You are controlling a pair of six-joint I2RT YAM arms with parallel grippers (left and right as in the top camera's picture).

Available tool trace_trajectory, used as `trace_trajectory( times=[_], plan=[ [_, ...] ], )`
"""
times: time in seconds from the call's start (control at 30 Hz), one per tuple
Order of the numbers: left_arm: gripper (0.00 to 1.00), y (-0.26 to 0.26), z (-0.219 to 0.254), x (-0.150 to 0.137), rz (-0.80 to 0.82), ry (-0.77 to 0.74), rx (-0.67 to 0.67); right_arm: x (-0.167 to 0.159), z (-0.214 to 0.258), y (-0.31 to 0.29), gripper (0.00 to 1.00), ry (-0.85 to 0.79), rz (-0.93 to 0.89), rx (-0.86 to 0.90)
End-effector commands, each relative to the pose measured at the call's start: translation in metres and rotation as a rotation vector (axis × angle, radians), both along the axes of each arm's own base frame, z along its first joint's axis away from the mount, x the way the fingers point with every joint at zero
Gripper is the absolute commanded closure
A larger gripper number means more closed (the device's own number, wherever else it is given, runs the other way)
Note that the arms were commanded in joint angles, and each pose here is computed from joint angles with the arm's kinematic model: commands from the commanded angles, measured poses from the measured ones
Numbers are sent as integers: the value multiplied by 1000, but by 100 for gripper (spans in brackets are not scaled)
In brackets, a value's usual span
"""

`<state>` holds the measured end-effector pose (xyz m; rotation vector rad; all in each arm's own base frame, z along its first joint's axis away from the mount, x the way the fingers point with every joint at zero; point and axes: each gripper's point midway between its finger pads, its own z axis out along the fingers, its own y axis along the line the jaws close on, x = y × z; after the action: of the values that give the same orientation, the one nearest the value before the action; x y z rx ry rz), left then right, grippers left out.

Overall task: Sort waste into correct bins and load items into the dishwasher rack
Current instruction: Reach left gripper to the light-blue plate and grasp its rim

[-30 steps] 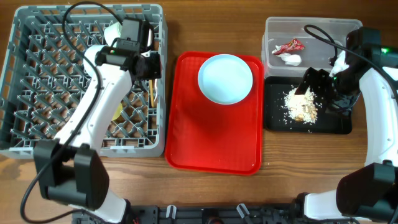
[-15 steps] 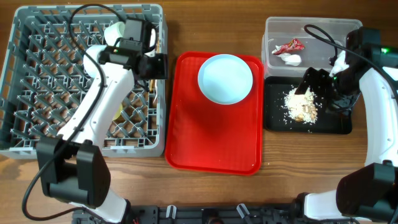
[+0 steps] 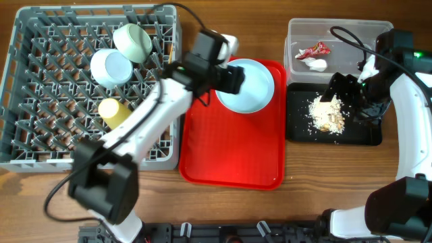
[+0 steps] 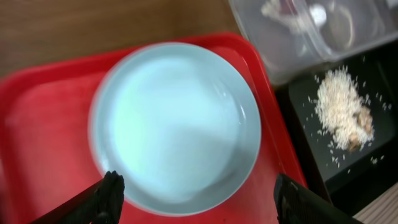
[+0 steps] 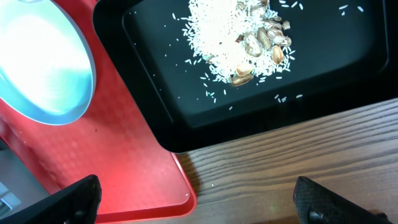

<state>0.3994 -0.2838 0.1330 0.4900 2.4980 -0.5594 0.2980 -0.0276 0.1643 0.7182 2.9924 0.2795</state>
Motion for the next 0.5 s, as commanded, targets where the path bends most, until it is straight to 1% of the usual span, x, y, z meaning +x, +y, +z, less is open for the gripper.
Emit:
trace_trajectory(
  times=[0.0, 0.13, 0.17, 0.2, 0.3, 0.37, 0.4, 0.47],
  plan=[
    [23, -32, -41, -18, -128, 37, 54, 2, -3, 1, 0, 2, 16, 5],
    [22, -46, -74, -32, -209, 41, 141, 2, -3, 1, 0, 0, 16, 5],
    [18, -46, -83, -33, -211, 34, 183, 2, -3, 1, 0, 0, 16, 5],
    [17, -45, -90, -33, -201, 27, 217, 2, -3, 1, 0, -1, 16, 5],
    [16, -42, -104, -33, -188, 21, 280, 3, -3, 0, 0, -1, 17, 5],
    [19, -41, -111, -38, -195, 41, 294, 3, -3, 0, 0, -2, 17, 4],
    [23, -39, -114, -41, -199, 55, 304, 3, -3, 0, 0, -2, 17, 4],
    [27, -36, -118, -48, -206, 81, 323, 3, -3, 0, 0, -2, 17, 4]
  ],
)
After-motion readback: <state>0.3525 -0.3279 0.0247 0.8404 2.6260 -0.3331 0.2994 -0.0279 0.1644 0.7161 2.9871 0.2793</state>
